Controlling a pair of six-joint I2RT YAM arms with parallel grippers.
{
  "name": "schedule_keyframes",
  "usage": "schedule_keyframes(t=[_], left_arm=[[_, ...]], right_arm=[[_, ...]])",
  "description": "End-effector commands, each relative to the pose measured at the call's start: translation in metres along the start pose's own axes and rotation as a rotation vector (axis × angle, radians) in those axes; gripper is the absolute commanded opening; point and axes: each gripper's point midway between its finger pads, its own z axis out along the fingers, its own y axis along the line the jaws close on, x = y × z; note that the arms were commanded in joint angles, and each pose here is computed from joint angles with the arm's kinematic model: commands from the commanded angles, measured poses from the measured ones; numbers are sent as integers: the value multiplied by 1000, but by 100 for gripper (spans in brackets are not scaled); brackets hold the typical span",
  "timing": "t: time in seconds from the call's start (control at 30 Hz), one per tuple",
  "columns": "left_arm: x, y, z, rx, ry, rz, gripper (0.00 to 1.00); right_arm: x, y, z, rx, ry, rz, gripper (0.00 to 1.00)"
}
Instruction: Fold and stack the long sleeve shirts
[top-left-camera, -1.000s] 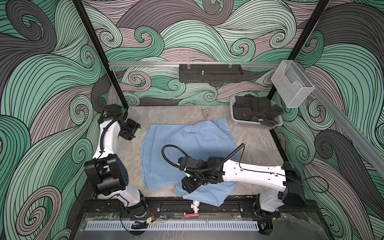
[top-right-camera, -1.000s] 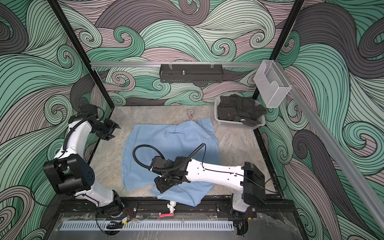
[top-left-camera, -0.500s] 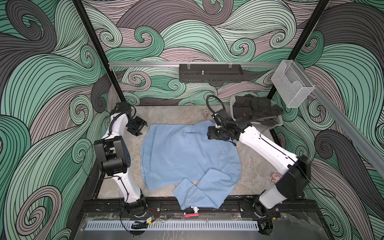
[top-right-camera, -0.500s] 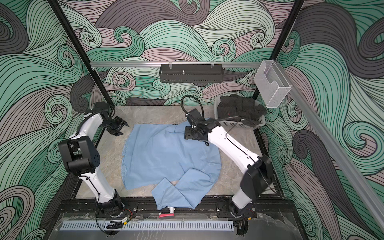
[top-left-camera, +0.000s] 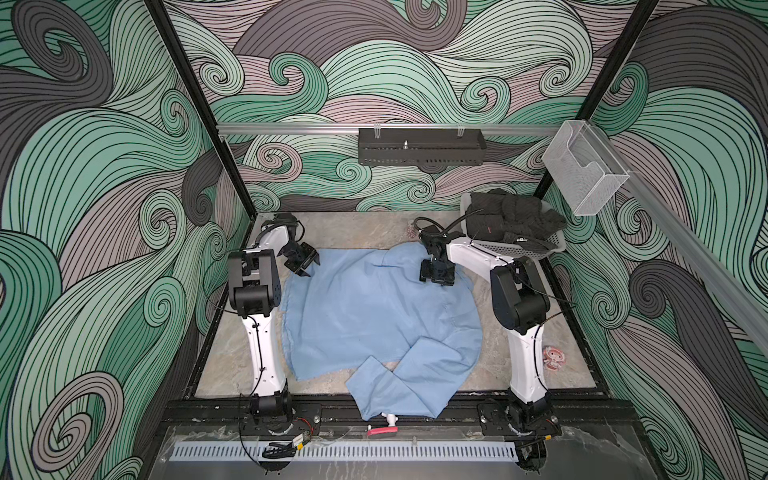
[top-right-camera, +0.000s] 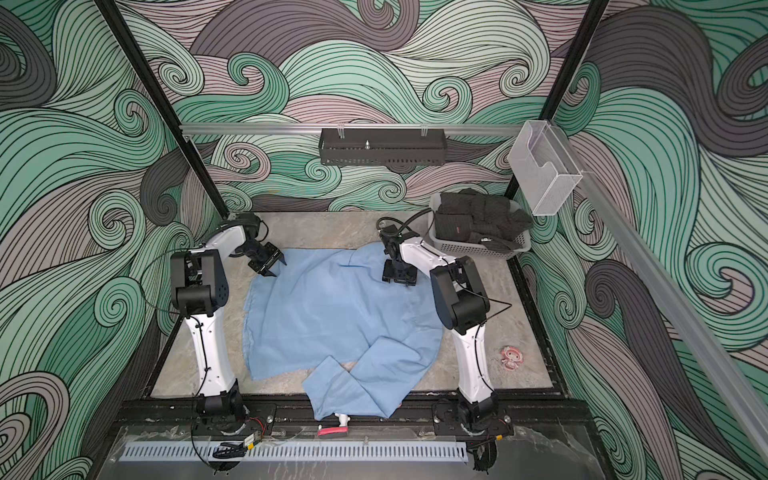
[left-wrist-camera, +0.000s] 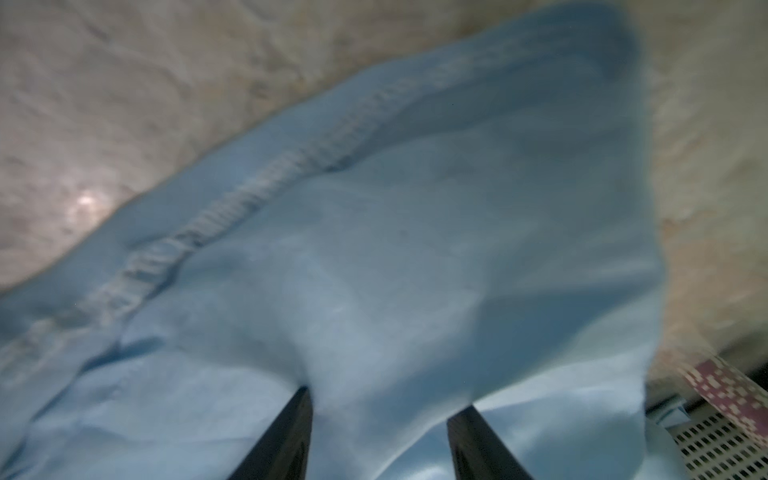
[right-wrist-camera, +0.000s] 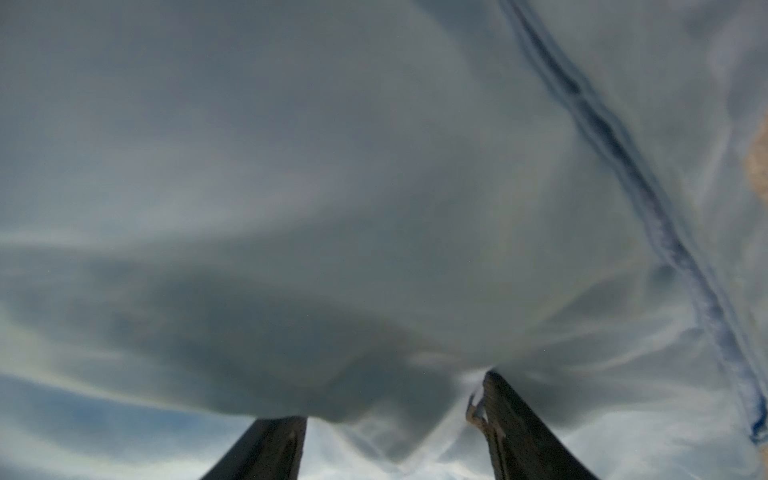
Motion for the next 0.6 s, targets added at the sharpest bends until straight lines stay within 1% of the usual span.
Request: schedule_keyframes(t=[0.0,0.07,0.13,0.2,0.23,0.3,0.4,0.47,0.57], left_arm=[[-2,43,2,-133,10,-82,54],[-3,61,-1,-152,4,-105,53],[-1,70,-4,-141,9,-112,52],[1,70,-12,-118,7,-97,52],[0,64,-19,-85,-3,-80,53],[-2,47,-35,-17,-33,-48,55],[-12,23,-68,58,-109,12,61],[-22,14,-85,63,-165,46,63],[-36,8,-87,40,-189,62,64]], right_arm=[[20,-32,-4,62,42,56,68],[36,-45,-2,81,71,69,68],[49,-52,-2,87,92,68,67],[56,-51,-7,59,96,64,67],[57,-47,-12,33,86,54,67],[50,-39,-28,-13,37,32,68],[28,-29,-61,-70,-62,11,71],[11,-27,-83,-83,-129,7,73],[-13,-29,-98,-86,-181,27,74]])
